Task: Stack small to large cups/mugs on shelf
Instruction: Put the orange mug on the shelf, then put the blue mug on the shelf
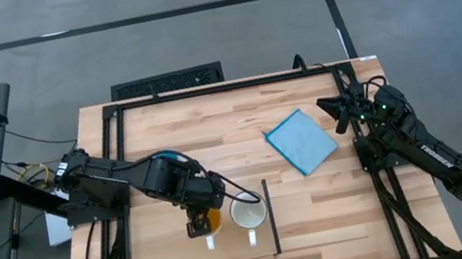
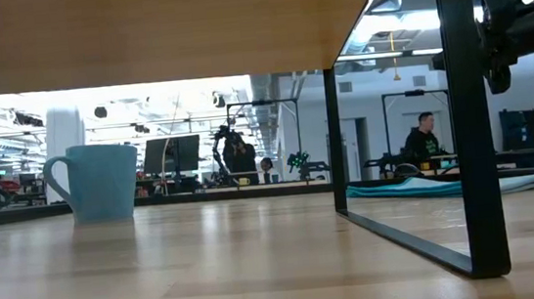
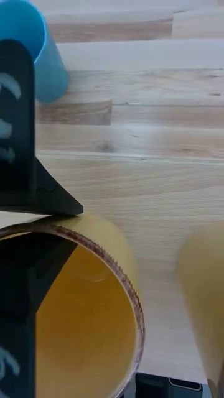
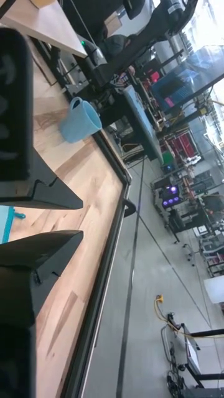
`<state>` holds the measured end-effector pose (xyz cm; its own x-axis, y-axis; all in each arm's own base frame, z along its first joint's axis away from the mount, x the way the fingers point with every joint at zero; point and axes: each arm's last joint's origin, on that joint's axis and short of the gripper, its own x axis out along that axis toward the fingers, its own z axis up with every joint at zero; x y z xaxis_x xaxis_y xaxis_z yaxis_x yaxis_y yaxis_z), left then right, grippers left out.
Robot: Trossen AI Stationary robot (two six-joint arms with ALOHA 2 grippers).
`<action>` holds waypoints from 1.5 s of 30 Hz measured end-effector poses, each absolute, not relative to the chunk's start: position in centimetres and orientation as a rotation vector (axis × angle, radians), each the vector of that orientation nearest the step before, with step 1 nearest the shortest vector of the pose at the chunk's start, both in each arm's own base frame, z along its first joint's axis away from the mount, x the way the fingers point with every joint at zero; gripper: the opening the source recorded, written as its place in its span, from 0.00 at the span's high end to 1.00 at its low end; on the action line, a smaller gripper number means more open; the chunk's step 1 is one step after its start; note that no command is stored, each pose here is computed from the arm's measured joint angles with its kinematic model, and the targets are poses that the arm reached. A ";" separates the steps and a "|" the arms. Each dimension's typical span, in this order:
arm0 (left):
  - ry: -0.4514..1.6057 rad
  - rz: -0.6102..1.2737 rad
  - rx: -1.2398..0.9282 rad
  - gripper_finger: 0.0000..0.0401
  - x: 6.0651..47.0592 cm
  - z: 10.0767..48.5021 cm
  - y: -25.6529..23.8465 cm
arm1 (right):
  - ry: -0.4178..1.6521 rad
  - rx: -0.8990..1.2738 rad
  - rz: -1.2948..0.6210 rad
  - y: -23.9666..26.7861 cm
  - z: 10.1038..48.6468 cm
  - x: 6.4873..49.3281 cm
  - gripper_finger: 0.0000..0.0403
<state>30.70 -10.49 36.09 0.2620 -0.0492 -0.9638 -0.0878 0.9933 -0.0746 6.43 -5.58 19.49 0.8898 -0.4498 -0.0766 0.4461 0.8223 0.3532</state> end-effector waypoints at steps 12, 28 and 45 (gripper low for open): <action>1.296 0.030 -0.134 0.92 30.8 36.1 -10.5 | -0.010 0.373 -0.477 -5.6 19.5 6.4 0.79; 1.301 0.035 -0.166 0.76 30.8 36.1 -10.5 | -0.010 0.371 -0.477 -5.6 19.5 6.4 0.79; 1.300 0.053 -0.192 0.58 30.7 36.3 -10.2 | -0.010 0.371 -0.477 -5.6 19.5 6.4 0.79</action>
